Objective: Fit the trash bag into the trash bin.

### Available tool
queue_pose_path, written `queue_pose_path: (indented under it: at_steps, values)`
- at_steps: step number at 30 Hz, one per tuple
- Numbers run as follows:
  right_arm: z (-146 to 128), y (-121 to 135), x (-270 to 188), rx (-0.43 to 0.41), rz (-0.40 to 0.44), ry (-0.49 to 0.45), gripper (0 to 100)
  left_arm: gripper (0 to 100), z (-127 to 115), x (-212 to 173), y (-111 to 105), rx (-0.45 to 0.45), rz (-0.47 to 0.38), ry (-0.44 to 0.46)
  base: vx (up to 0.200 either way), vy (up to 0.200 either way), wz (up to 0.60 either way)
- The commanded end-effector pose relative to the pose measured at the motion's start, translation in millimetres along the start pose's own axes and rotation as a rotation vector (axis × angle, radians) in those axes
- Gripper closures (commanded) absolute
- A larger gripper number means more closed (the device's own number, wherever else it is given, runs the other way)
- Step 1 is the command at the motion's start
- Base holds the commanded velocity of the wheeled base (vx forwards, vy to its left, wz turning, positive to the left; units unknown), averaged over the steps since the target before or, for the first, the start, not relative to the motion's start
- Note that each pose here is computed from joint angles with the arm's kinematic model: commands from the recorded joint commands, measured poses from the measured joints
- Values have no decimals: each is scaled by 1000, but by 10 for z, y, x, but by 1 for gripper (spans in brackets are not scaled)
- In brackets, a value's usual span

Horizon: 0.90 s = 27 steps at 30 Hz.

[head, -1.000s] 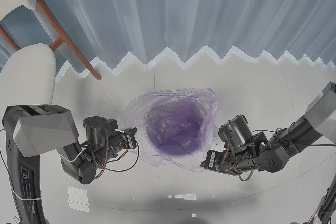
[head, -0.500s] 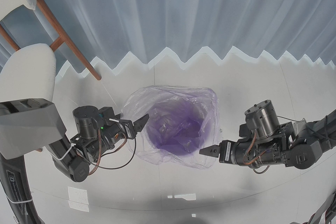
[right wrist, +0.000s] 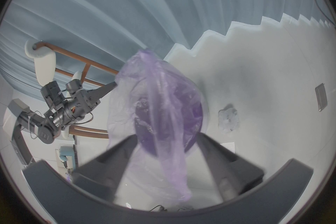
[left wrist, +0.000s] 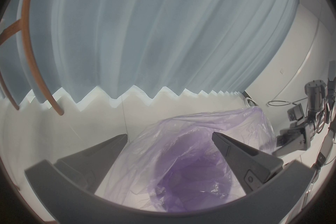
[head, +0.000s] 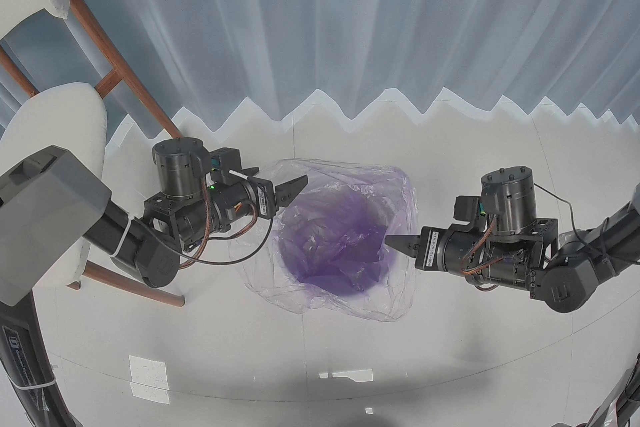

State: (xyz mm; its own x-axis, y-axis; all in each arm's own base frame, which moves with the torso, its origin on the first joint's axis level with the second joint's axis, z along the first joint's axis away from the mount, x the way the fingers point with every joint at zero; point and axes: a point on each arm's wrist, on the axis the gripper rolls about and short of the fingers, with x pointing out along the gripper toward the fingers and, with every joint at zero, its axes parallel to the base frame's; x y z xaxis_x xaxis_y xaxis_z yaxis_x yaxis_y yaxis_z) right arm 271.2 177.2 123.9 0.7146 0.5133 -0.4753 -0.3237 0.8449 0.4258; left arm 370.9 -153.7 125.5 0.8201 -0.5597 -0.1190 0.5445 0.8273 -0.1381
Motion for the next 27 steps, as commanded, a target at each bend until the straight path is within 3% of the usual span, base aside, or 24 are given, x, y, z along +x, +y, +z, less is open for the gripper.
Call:
queue_pose_path:
  at_steps: [1, 5, 7, 11, 21, 27]
  values:
    - [-133, -283, 259, 6, -79, 46, 100, 0, -70, 117, 7, 21, -18, 18, 0, 0, 0]
    - [18, -459, 181, 12, -122, -5, 100, 0, 53, 76, -36, 75, -27, -15, 0, 0, 0]
    - [189, -462, 23, 22, -119, -70, 100, 0, 255, -47, -123, 83, -41, -53, 0, 0, 0]
    - [271, -412, -183, 29, -101, -112, 100, 0, 355, -258, -171, 75, -37, -31, 0, 0, 0]
    - [34, -440, 87, 20, -100, -38, 100, 0, 93, -220, -133, 59, -29, 36, 0, 0, 0]
    - [-25, -708, 448, 15, -145, -47, 100, 0, -41, -104, -159, 62, -35, 50, 0, 0, 0]
